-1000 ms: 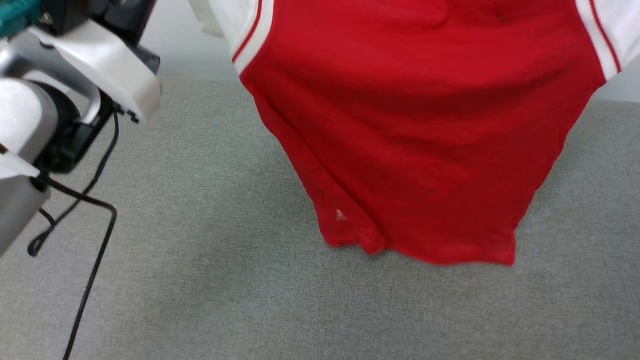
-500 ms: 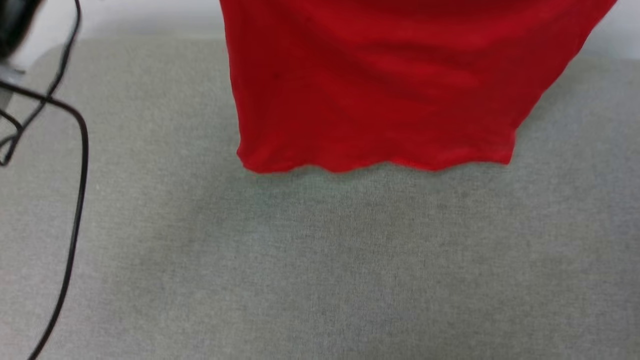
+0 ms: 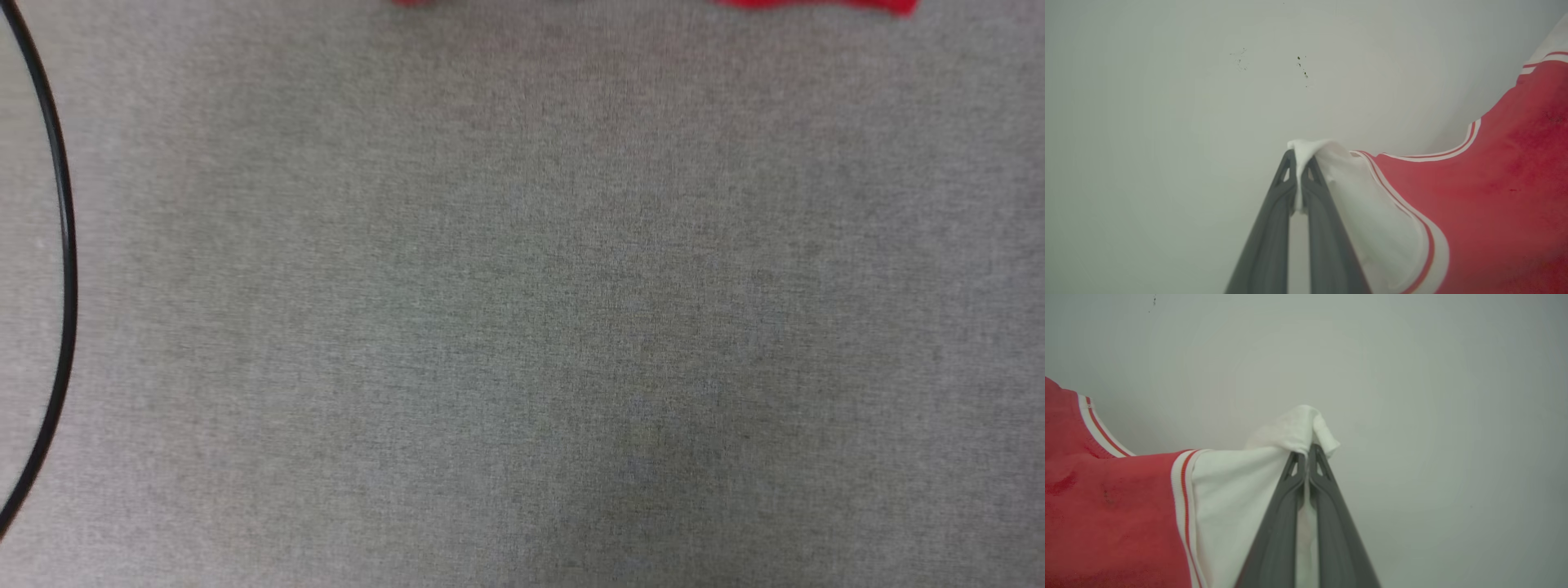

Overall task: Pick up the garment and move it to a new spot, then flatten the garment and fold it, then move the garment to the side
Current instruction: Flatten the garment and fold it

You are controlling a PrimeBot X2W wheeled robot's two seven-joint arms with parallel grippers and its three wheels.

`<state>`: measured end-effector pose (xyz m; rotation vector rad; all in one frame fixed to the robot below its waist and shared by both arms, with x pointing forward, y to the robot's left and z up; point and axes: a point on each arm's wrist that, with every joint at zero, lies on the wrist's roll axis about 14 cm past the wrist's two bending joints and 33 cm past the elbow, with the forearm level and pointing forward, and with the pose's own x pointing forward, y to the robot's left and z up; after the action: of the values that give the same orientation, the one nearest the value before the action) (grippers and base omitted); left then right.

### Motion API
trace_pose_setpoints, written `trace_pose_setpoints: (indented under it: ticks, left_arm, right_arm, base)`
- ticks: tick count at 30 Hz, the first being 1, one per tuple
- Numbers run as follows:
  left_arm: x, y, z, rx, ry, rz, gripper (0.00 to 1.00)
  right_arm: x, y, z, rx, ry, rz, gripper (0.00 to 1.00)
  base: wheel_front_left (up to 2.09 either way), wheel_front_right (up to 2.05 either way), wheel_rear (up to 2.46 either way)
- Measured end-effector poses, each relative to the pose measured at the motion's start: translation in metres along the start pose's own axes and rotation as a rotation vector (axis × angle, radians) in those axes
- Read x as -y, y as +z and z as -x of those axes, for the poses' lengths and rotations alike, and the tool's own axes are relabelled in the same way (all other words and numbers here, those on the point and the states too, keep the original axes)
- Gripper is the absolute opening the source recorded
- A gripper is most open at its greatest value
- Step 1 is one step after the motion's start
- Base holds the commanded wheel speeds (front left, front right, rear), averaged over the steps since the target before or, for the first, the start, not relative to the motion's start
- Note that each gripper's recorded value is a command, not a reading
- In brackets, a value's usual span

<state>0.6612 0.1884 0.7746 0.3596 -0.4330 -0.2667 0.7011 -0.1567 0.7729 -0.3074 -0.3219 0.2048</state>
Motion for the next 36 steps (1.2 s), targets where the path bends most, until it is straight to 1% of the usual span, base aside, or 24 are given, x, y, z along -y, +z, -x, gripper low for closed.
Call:
trace_pose_setpoints:
  ticks: [3, 7, 12, 15, 22, 26, 29, 32, 36]
  left_arm:
    - [-0.001, -0.018, -0.012, -0.002, 0.016, 0.013, 0.0]
    - [0.001, -0.038, -0.018, -0.018, 0.019, 0.016, 0.0]
    - [0.007, -0.046, -0.016, -0.022, 0.011, 0.04, 0.0]
    - [0.013, -0.063, -0.004, -0.057, 0.003, 0.066, 0.0]
    - [0.035, -0.096, 0.041, -0.147, -0.024, 0.133, 0.0]
    - [0.05, -0.104, 0.073, -0.184, -0.014, 0.176, 0.0]
    - [0.057, -0.107, 0.102, -0.204, 0.005, 0.229, 0.0]
    - [0.058, -0.112, 0.136, -0.242, 0.031, 0.232, 0.0]
    - [0.08, -0.124, 0.185, -0.314, 0.039, 0.294, 0.0]
  right_arm:
    - [0.0, -0.022, -0.013, -0.015, -0.01, -0.007, 0.0]
    - [-0.001, -0.036, -0.021, -0.018, -0.015, -0.006, 0.0]
    - [-0.004, -0.047, -0.02, -0.029, -0.012, -0.022, 0.0]
    - [-0.011, -0.06, -0.012, -0.047, 0.004, -0.036, 0.0]
    - [-0.031, -0.1, 0.025, -0.113, 0.039, -0.111, 0.0]
    - [-0.044, -0.117, 0.055, -0.153, 0.067, -0.135, 0.0]
    - [-0.051, -0.127, 0.08, -0.184, 0.092, -0.137, 0.0]
    - [-0.058, -0.133, 0.103, -0.21, 0.112, -0.157, 0.0]
    - [-0.071, -0.151, 0.143, -0.272, 0.146, -0.179, 0.0]
  base:
    - [0.0, 0.0, 0.0]
    - [0.0, 0.0, 0.0]
    - [0.0, 0.0, 0.0]
    - [0.0, 0.0, 0.0]
    - [0.0, 0.0, 0.0]
    - [0.0, 0.0, 0.0]
    - [0.0, 0.0, 0.0]
    - [0.0, 0.0, 0.0]
    - [0.0, 0.0, 0.0]
